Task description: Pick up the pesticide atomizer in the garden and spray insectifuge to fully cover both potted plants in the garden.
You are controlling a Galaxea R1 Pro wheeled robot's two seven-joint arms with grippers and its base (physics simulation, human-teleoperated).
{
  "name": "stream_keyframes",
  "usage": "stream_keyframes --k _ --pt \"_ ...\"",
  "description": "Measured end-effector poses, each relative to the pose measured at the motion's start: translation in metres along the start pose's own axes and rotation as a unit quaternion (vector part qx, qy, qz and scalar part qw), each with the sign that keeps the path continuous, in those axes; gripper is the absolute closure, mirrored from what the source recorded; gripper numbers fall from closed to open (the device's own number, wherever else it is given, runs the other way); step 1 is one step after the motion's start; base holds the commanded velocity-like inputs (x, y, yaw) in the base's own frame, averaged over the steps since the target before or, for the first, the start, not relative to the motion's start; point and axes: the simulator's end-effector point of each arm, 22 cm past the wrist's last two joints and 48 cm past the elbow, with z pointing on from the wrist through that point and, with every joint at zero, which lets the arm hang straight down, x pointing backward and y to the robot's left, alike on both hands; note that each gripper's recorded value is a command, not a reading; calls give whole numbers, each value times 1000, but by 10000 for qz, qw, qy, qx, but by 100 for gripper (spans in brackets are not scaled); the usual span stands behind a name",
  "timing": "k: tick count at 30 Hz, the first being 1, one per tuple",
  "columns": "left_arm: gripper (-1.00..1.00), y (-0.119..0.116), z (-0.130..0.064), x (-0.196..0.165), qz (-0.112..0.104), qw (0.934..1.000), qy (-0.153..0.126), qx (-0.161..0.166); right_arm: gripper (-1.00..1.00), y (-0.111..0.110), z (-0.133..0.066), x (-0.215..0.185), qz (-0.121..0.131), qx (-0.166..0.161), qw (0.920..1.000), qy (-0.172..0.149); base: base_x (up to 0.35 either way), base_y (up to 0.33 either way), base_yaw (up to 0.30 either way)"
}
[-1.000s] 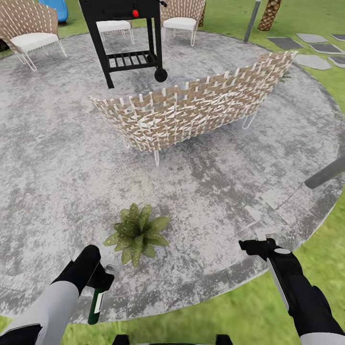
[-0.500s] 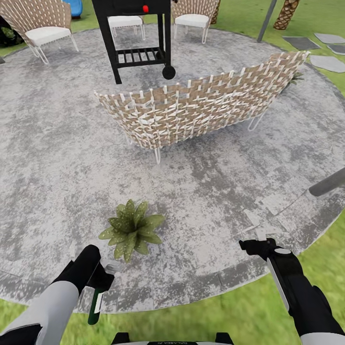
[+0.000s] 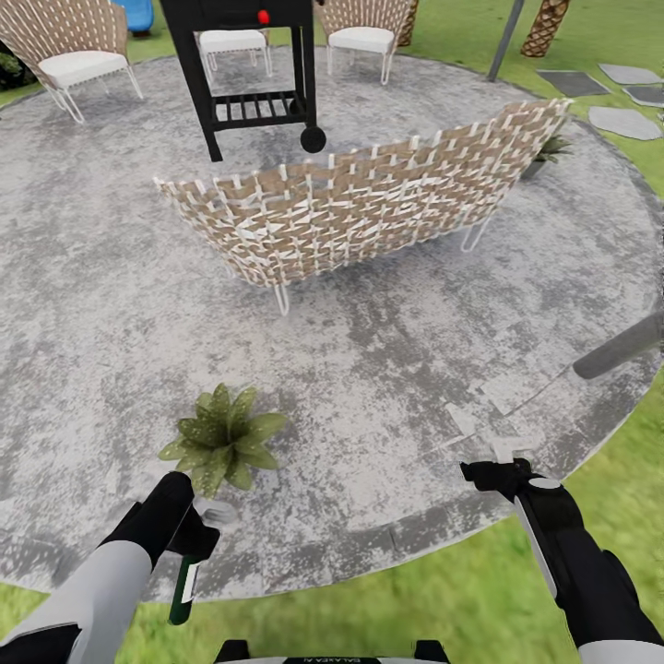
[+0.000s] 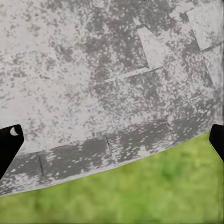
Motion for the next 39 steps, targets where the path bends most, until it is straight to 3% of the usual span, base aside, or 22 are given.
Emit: stream_keyframes --k 14,20,29,39 --pt "100 0 6 3 -2 10000 71 9 -100 2 5 7 -13 -7 10000 71 7 -93 186" --pt "100 0 9 5 24 9999 111 1 -100 3 6 10 -16 -13 9999 101 242 -55 199" --pt "100 -1 11 5 -2 9999 123 34 -100 2 7 11 -10 -11 9999 110 64 -55 29" --pt "100 -2 14 6 11 9999 151 37 -100 2 9 13 -13 -15 9999 141 0 -304 121"
